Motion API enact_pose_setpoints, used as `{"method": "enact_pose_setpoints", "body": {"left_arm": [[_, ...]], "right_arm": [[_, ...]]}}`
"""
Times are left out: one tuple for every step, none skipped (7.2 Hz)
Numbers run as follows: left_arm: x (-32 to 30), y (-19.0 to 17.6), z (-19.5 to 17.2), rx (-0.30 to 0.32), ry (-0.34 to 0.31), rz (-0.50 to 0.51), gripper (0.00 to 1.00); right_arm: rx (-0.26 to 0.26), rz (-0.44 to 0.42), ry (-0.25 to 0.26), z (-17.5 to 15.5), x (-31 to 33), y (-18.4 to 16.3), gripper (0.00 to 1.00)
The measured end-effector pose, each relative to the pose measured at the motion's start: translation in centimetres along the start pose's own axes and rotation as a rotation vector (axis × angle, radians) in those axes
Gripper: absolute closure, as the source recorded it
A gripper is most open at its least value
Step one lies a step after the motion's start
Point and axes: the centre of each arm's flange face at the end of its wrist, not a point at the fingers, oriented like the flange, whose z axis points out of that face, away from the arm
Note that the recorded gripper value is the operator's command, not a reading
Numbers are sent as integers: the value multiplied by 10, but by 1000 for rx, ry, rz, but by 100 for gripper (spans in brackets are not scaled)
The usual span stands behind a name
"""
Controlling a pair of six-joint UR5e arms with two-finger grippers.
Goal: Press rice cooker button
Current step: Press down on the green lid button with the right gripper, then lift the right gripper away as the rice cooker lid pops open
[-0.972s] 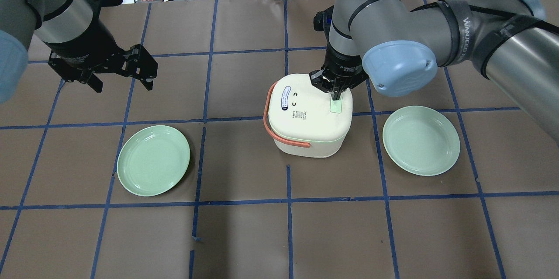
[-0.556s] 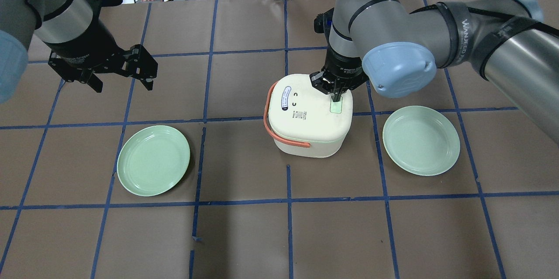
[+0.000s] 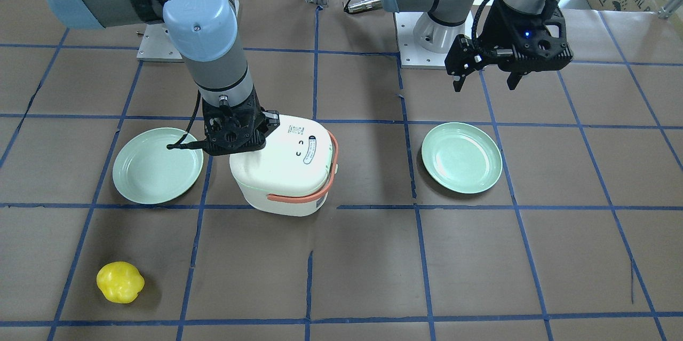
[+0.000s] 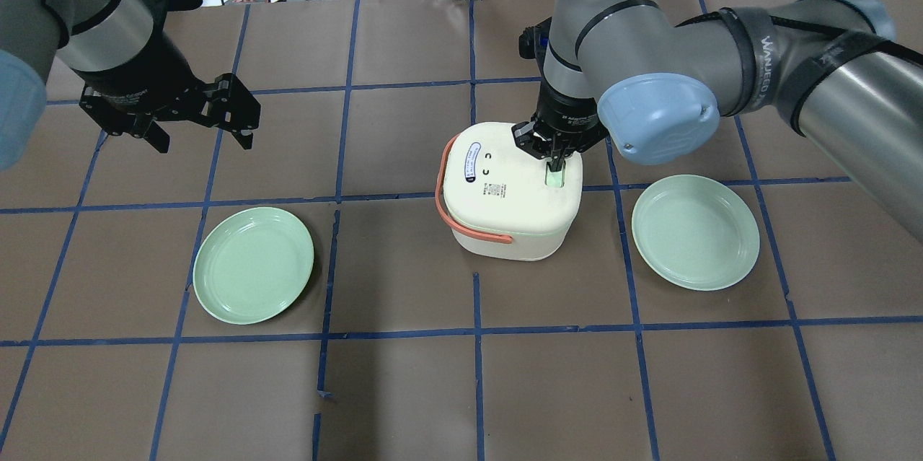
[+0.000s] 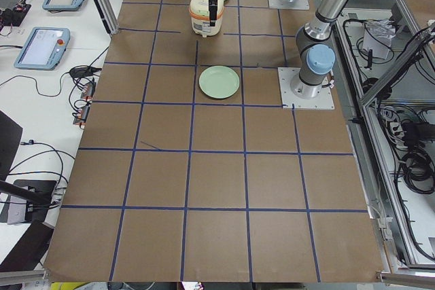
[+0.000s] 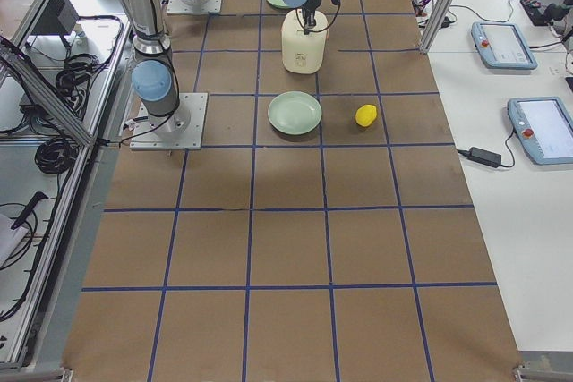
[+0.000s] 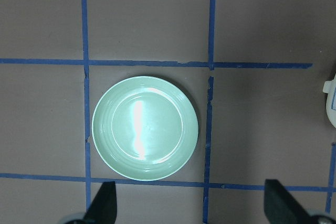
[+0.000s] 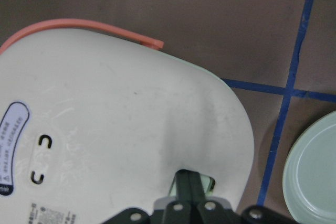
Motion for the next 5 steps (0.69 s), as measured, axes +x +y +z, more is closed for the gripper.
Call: {"method": "enact_pose_setpoints", "body": {"left_arm": [[0,0,0,0,0,0,0],[0,0,0,0,0,0,0],[0,0,0,0,0,0,0],[0,0,0,0,0,0,0],[0,0,0,0,0,0,0]], "right_arm": [[4,0,1,-3,0,-1,93],[16,0,3,-10,0,-1,93],[29,-1,5,-19,0,0,93],[37,0,7,-28,0,1,93],[40,0,7,-38,0,5,91]]}}
